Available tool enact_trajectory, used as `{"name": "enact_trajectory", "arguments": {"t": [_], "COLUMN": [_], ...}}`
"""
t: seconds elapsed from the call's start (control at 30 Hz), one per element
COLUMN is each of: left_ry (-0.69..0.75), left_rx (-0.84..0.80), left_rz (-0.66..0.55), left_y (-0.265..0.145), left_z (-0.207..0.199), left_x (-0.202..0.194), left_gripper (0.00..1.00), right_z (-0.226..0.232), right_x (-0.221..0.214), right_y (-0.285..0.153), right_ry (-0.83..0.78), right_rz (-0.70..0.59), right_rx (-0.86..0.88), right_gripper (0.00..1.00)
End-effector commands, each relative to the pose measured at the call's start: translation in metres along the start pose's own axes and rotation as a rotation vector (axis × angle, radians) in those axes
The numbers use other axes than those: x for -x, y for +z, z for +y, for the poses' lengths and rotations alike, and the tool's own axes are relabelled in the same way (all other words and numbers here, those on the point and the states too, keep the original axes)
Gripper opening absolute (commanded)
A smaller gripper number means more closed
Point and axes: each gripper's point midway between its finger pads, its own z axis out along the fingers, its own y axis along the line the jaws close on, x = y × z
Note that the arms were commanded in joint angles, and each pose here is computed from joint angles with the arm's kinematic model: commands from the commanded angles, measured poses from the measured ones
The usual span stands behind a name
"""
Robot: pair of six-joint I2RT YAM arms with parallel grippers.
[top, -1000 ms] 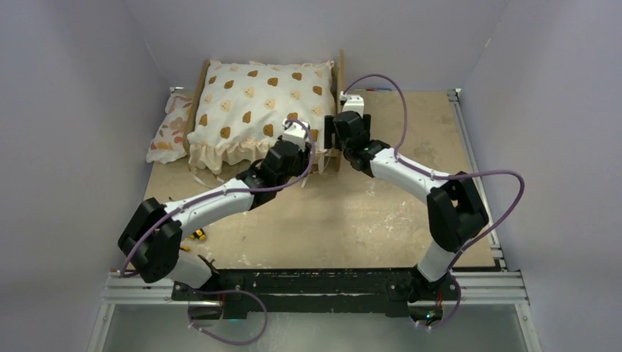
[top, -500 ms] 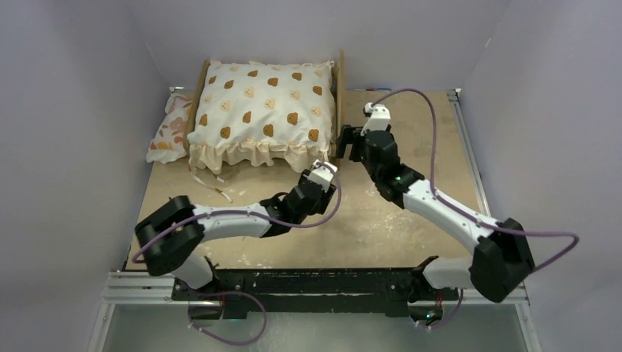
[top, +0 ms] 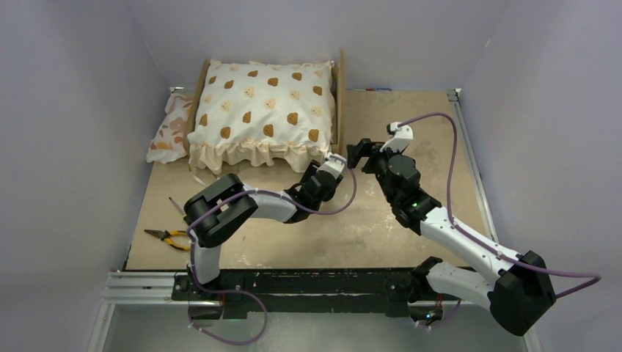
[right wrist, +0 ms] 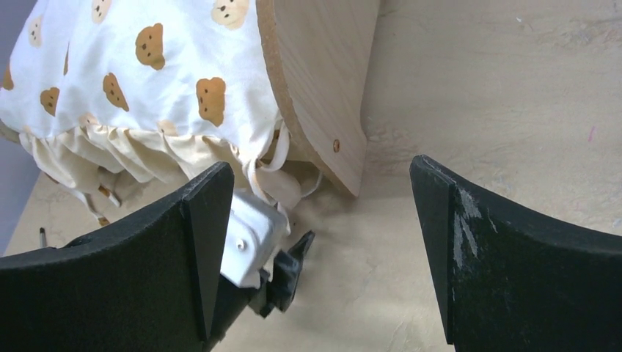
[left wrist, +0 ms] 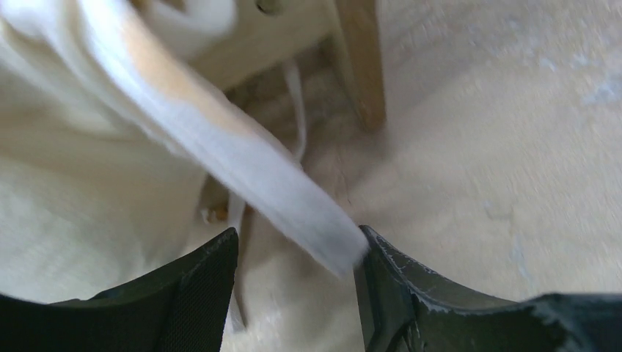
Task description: Set up the pet bed
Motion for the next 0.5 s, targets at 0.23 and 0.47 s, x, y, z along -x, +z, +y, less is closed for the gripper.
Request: {"name": "enact_trajectory", "arguments": {"t": [0.23,0.47], "left_ry": [-0.167,-0.218], "left_rx": [-0.079,-0.132], "left_rz": [-0.065,0.009], "left_y": [0.05,0.061], "left_z": [0.008,-0.001], "left_x": [0.031,0.003], "left_gripper": [0.54,0.44], "right_z": [-0.001,-0.001], "right_x": [0.019,0.019], "right_y": [-0.001,-0.001], "right_ry": [0.049,0.051], "right_rz": [-0.086,-0.085], "right_rx": [-0.014,-0.013], "right_gripper": [0.91,0.91]}}
